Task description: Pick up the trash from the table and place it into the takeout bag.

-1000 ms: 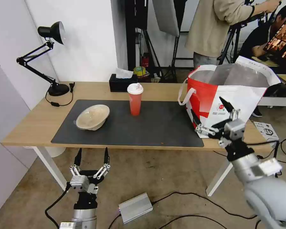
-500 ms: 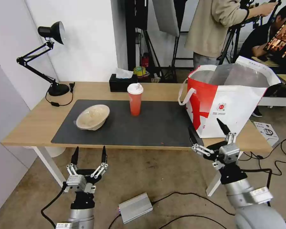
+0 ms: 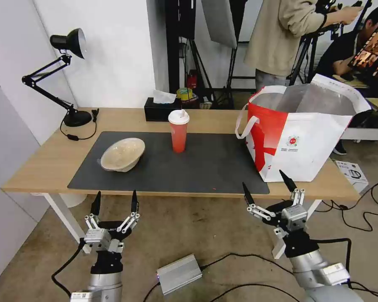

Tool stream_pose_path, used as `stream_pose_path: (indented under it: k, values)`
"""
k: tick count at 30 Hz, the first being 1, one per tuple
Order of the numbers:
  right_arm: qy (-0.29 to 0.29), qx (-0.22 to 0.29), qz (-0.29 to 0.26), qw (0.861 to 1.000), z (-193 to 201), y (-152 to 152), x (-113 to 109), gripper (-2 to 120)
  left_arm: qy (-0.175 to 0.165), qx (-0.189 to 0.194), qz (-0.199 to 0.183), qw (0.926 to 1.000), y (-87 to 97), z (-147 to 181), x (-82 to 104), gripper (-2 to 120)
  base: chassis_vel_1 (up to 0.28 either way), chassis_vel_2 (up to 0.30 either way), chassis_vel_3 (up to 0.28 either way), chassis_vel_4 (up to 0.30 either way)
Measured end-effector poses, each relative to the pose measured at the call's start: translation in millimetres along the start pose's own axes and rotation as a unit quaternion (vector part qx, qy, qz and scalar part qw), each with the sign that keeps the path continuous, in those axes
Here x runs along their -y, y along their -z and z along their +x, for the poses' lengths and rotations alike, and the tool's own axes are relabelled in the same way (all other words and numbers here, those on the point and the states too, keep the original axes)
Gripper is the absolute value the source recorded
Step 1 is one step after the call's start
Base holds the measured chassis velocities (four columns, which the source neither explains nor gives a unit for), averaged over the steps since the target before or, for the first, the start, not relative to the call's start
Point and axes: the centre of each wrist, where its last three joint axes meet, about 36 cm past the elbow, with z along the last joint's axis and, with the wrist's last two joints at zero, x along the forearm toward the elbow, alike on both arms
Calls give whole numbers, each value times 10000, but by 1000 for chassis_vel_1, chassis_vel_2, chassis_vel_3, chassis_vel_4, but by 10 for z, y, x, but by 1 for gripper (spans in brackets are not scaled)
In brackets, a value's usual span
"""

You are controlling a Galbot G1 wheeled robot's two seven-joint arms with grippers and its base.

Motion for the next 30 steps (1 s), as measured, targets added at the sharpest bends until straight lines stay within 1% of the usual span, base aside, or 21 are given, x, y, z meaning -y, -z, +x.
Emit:
stream_pose_path:
  k: [4, 20, 27, 30]
  values:
    - [19, 6, -24, 10000, 12, -11, -36, 100, -7, -4, -2, 10000, 3, -10, -2, 100, 0, 0, 0, 0]
    - [129, -12, -103, 9999, -25, -52, -67, 100, -42, -66, -29, 10000, -25, 1, -22, 100, 0, 0, 0, 0]
    - [126, -69, -149, 9998, -50, -38, -40, 100, -103, -68, -16, 9999, -53, -19, -29, 100, 0, 0, 0, 0]
    - [94, -77, -151, 9998, -77, -8, 18, 100, -179, -97, 16, 9998, -91, -44, -21, 100, 0, 0, 0, 0]
